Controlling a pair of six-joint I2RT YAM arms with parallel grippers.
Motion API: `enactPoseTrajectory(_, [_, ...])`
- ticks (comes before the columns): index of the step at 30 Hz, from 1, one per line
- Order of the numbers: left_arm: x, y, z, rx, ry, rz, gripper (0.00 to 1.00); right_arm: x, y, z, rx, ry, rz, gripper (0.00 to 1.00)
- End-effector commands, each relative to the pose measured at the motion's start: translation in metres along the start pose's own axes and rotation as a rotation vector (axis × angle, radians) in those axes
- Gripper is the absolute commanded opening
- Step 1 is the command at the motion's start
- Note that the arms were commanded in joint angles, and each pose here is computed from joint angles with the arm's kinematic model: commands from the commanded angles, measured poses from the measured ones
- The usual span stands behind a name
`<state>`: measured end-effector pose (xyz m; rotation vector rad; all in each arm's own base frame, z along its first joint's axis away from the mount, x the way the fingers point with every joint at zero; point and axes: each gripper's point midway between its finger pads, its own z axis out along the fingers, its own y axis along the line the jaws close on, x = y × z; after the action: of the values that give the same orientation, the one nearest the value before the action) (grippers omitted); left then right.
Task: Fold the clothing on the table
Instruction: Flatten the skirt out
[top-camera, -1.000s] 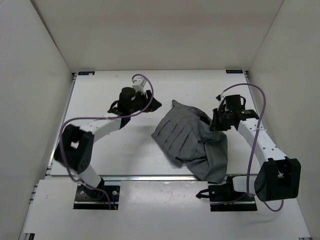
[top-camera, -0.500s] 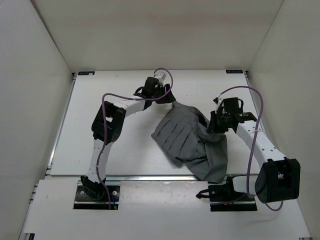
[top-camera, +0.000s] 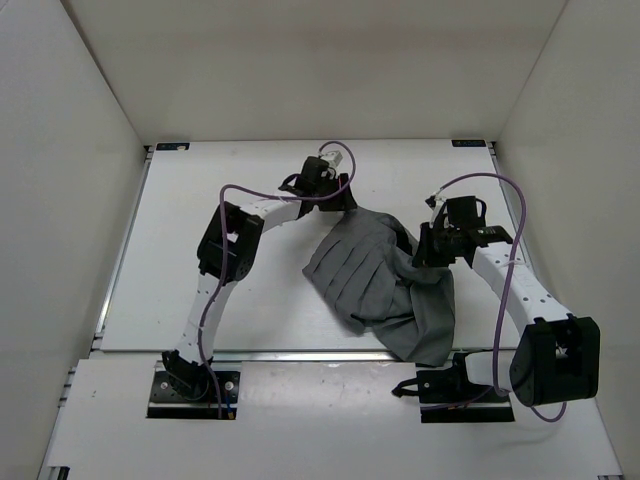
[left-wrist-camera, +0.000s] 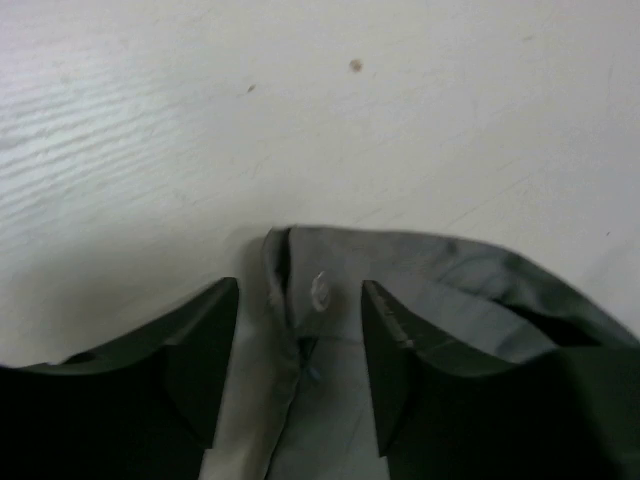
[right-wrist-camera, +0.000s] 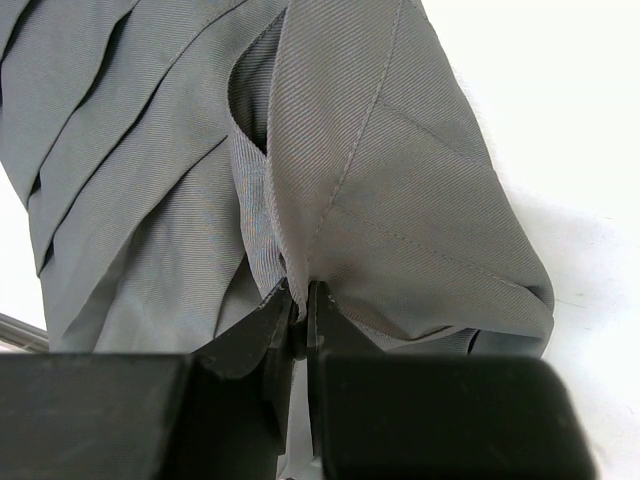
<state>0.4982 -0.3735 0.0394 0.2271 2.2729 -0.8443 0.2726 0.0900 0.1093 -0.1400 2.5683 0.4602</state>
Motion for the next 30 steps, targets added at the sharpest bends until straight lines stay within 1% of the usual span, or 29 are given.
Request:
enactPoseTrajectory(1, [-0.016,-0.023,0.005,0.015,-0.017,0.053,0.58,-0.005,0.001,-0.004,-0.011,-0.038,-0.003,0.01])
enactPoseTrajectory(3, [-0.010,-0.024,0.012,0.015,0.002,0.052,0.54,-0.007,0.003,-0.004,-0.020,-0.047,-0.010,0.00])
enactPoseTrajectory(4, [-0.012,-0.030,0.011,0.033,-0.001,0.061,0.49,-0.004,0.002,-0.003,-0.022,-0.043,-0.007,0.00])
enactPoseTrajectory(5, [-0.008,-0.027,0.015,0.035,0.010,0.054,0.42,-0.006,0.002,-0.004,-0.022,-0.049,-0.011,0.00])
enactPoseTrajectory(6, [-0.006,-0.033,0.016,0.050,0.015,0.054,0.26,-0.008,0.001,-0.005,-0.017,-0.055,-0.007,0.00])
enactPoseTrajectory(7, [-0.010,-0.033,0.017,0.055,0.009,0.059,0.17,-0.004,0.002,-0.004,-0.027,-0.046,-0.005,0.00])
enactPoseTrajectory(8, [-0.008,-0.033,0.016,0.065,0.022,0.051,0.01,-0.003,0.001,-0.004,-0.028,-0.047,-0.003,0.00])
enactPoseTrajectory(11, [-0.007,-0.034,0.008,0.087,0.055,0.029,0.00,-0.012,0.001,-0.010,-0.028,-0.082,-0.010,0.00])
enactPoseTrajectory(12, [-0.007,-0.034,0.000,0.095,0.065,0.026,0.00,-0.014,-0.001,-0.012,-0.021,-0.090,-0.001,0.00])
enactPoseTrajectory(14, [-0.015,-0.030,-0.027,0.100,0.053,0.026,0.00,-0.025,0.002,-0.023,-0.027,-0.142,-0.014,0.00])
enactPoseTrajectory(15, [-0.028,-0.033,-0.038,0.108,0.012,0.037,0.00,-0.035,0.001,-0.028,-0.028,-0.185,-0.012,0.00])
enactPoseTrajectory(16, [-0.030,-0.028,-0.060,0.091,0.001,0.036,0.00,-0.044,0.005,-0.036,-0.038,-0.242,-0.028,0.00])
enactPoseTrajectory(17, [-0.042,-0.028,-0.086,0.084,-0.046,0.045,0.00,-0.051,0.009,-0.047,-0.057,-0.291,-0.022,0.00])
enactPoseTrajectory(18, [-0.051,-0.030,-0.099,0.090,-0.086,0.064,0.00,-0.063,0.004,-0.056,-0.053,-0.352,0.005,0.00])
enactPoseTrajectory(19, [-0.057,-0.027,-0.126,0.080,-0.118,0.056,0.00,-0.073,0.011,-0.068,-0.085,-0.413,-0.002,0.00])
enactPoseTrajectory(20, [-0.066,-0.023,-0.140,0.078,-0.151,0.056,0.00,-0.079,0.008,-0.080,-0.086,-0.463,0.012,0.00])
enactPoseTrajectory(21, [-0.073,-0.024,-0.166,0.082,-0.188,0.070,0.00,-0.085,0.014,-0.090,-0.126,-0.507,0.019,0.00])
enactPoseTrajectory(22, [-0.077,-0.035,-0.192,0.099,-0.220,0.078,0.00,-0.093,0.020,-0.100,-0.157,-0.549,0.001,0.00])
enactPoseTrajectory(23, [-0.089,-0.046,-0.220,0.120,-0.268,0.099,0.00,-0.099,0.029,-0.111,-0.197,-0.596,0.002,0.00])
enactPoseTrajectory(24, [-0.088,-0.045,-0.230,0.121,-0.296,0.108,0.00,-0.104,0.037,-0.121,-0.228,-0.640,0.007,0.00])
enactPoseTrajectory(25, [-0.093,-0.051,-0.255,0.125,-0.346,0.120,0.00,-0.110,0.037,-0.127,-0.238,-0.677,0.030,0.01])
enactPoseTrajectory(26, [-0.093,-0.048,-0.267,0.119,-0.368,0.127,0.00,-0.111,0.044,-0.137,-0.270,-0.708,0.018,0.00])
enactPoseTrajectory(27, [-0.101,-0.054,-0.295,0.128,-0.433,0.133,0.00,-0.114,0.048,-0.144,-0.301,-0.732,0.009,0.00])
enactPoseTrajectory(29, [-0.108,-0.063,-0.342,0.145,-0.522,0.151,0.00,-0.117,0.067,-0.161,-0.397,-0.745,-0.058,0.00])
enactPoseTrajectory(30, [-0.111,-0.059,-0.355,0.134,-0.538,0.158,0.00,-0.119,0.073,-0.167,-0.419,-0.741,-0.083,0.00])
